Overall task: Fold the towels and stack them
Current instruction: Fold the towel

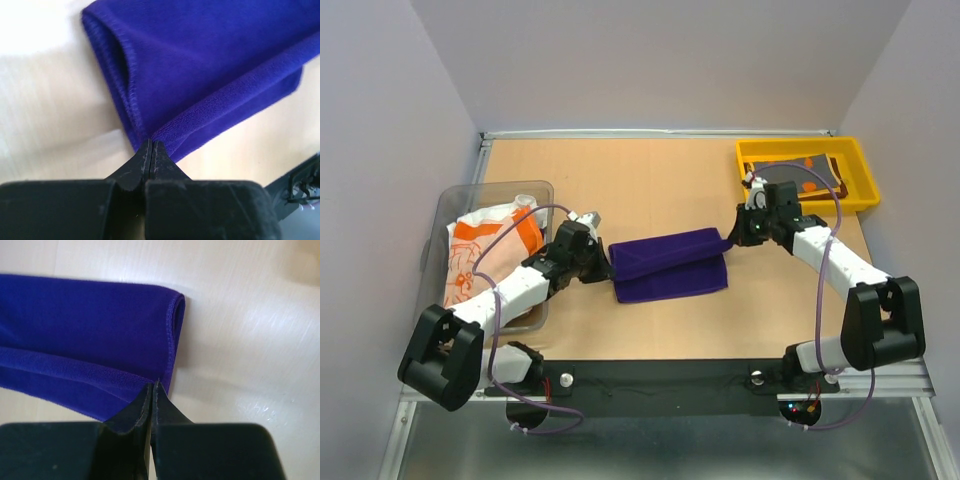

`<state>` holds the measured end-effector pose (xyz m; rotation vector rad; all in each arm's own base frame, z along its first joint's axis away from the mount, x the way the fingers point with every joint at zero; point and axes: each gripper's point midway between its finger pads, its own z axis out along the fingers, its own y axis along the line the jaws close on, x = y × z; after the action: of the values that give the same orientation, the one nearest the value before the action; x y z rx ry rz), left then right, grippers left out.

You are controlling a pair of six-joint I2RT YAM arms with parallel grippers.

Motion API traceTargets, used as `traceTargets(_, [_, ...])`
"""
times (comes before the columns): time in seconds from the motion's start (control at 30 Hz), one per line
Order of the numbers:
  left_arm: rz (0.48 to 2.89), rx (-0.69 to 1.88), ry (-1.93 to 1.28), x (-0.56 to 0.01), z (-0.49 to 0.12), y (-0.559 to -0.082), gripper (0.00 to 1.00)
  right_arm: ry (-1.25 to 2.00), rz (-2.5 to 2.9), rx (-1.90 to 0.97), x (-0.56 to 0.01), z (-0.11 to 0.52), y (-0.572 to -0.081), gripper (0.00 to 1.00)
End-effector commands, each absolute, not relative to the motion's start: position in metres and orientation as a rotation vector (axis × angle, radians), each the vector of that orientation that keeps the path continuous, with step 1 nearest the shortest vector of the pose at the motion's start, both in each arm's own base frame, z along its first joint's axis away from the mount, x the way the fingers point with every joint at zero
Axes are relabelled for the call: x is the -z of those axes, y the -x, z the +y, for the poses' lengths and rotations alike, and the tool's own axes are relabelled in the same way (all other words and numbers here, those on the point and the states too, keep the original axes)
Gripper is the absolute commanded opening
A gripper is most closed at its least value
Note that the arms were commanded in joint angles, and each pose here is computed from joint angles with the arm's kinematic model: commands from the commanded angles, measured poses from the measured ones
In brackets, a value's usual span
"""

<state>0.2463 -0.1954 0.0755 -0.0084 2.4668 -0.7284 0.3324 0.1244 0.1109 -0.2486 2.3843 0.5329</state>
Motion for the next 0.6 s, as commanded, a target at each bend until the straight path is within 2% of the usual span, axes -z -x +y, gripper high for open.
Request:
traceTargets(0.0, [2.491,0.605,0.156,-0.056,-0.176,-0.246,0.0,0.195,2.461,-0.516,-0.092,0.118,-0.322,0.01])
traceTargets(0.3, [2.496,0.511,0.174,-0.053,-0.166,-0.253,0.0,0.19,2.476,-0.551,-0.09,0.121,-0.313,0.01])
traceTargets(0.57, [2.49,0.534,0.155,-0.065,-0.169,-0.25,0.0,0.179,2.491,-0.609,-0.092,0.128,-0.307,0.01])
